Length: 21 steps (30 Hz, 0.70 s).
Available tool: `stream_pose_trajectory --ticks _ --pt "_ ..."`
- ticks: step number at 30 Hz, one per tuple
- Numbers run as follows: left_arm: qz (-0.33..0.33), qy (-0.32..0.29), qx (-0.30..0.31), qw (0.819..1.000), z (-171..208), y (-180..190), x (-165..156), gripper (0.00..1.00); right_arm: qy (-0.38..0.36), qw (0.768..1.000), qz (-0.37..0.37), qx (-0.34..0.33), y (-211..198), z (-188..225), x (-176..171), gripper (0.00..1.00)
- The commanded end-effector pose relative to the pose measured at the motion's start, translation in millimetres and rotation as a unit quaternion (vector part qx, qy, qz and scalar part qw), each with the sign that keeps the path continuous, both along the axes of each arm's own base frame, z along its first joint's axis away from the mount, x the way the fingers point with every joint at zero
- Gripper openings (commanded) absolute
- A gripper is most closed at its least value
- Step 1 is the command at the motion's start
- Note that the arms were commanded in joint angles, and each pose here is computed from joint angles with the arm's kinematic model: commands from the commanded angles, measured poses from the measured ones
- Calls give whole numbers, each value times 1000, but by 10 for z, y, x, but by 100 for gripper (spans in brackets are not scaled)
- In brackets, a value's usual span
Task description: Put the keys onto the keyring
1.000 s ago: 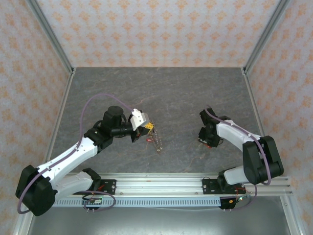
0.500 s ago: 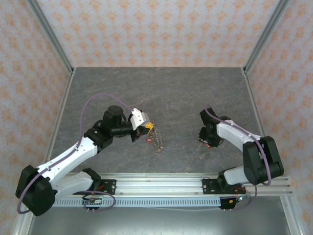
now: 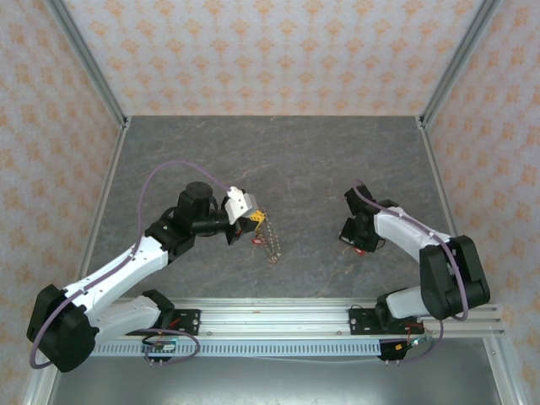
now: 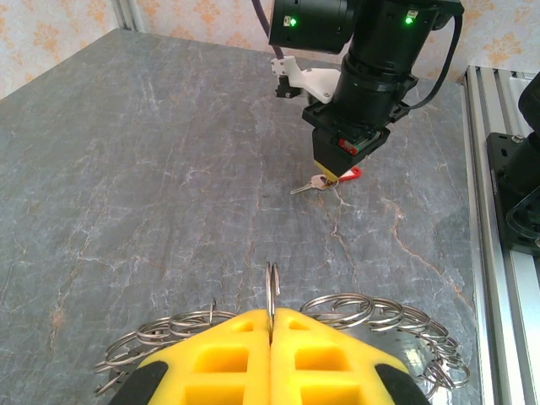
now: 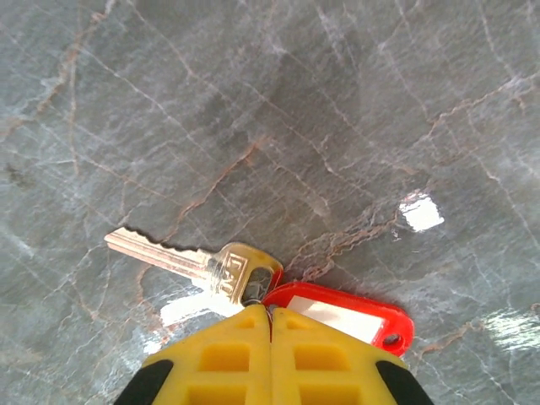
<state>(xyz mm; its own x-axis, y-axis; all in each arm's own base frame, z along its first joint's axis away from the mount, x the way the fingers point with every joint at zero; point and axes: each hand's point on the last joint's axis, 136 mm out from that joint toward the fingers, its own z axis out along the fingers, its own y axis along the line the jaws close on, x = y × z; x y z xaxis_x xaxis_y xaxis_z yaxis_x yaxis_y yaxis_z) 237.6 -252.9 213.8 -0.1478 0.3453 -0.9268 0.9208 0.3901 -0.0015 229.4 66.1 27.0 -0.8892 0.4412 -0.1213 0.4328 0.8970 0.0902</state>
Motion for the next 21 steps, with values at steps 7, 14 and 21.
stream_pose_trajectory --ticks 7,14,21 --pt "-9 -24 -15 1000 217 -78 11 0 34 998 39 -27 -6 -37 -15 7" --pt "-11 -24 -14 1000 214 -84 7 0 29 998 38 -30 1 -27 34 14" --pt "-12 -23 -12 1000 202 -92 13 0 10 999 31 -15 52 9 88 10"
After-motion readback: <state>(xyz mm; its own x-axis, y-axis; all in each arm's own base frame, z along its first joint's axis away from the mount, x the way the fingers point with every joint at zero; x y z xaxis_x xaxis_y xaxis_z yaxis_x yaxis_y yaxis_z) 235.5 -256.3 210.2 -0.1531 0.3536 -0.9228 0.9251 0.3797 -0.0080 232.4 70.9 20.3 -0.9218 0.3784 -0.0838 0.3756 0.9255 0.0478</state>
